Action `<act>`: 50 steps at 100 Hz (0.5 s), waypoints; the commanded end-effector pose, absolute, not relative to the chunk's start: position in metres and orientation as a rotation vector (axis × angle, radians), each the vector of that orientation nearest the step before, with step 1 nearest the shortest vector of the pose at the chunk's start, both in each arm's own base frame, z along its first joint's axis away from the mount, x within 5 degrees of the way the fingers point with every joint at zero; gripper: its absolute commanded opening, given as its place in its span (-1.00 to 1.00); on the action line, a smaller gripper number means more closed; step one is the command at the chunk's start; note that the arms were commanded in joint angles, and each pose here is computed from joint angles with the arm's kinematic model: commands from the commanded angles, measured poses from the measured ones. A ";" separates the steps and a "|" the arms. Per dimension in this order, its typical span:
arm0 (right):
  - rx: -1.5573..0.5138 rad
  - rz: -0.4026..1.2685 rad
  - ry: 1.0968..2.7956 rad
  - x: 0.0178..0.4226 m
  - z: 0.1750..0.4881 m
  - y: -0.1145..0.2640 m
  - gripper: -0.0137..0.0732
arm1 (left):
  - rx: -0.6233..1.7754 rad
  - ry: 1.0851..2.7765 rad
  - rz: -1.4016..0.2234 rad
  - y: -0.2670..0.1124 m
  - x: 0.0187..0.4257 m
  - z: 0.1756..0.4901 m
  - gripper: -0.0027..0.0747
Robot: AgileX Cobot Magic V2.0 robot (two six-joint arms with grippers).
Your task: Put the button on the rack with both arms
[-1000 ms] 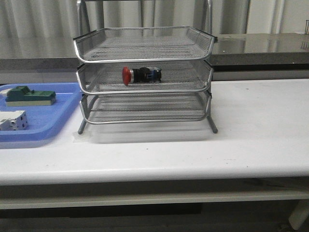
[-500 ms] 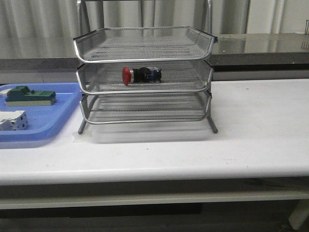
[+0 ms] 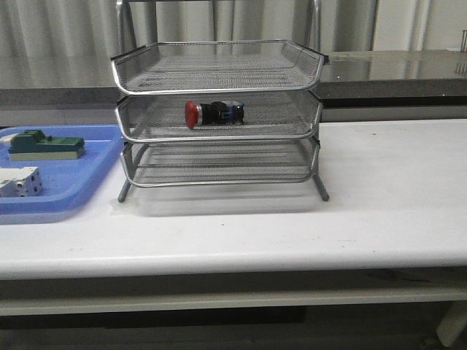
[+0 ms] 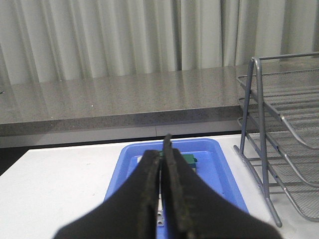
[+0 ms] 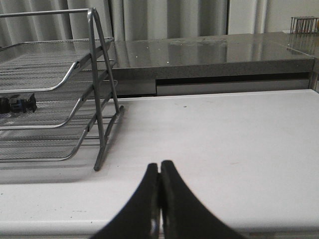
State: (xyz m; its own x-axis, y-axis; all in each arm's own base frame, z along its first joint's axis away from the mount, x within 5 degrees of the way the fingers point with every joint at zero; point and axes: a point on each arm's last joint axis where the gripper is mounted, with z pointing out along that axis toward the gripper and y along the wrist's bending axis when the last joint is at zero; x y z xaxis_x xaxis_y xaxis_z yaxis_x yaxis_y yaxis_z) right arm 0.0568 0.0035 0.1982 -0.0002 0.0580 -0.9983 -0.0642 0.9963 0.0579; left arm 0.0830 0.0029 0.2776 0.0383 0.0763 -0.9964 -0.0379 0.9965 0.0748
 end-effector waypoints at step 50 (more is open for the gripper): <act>-0.004 0.101 1.445 0.054 0.213 0.004 -0.82 | -0.042 1.480 -0.031 0.000 0.074 0.260 -0.92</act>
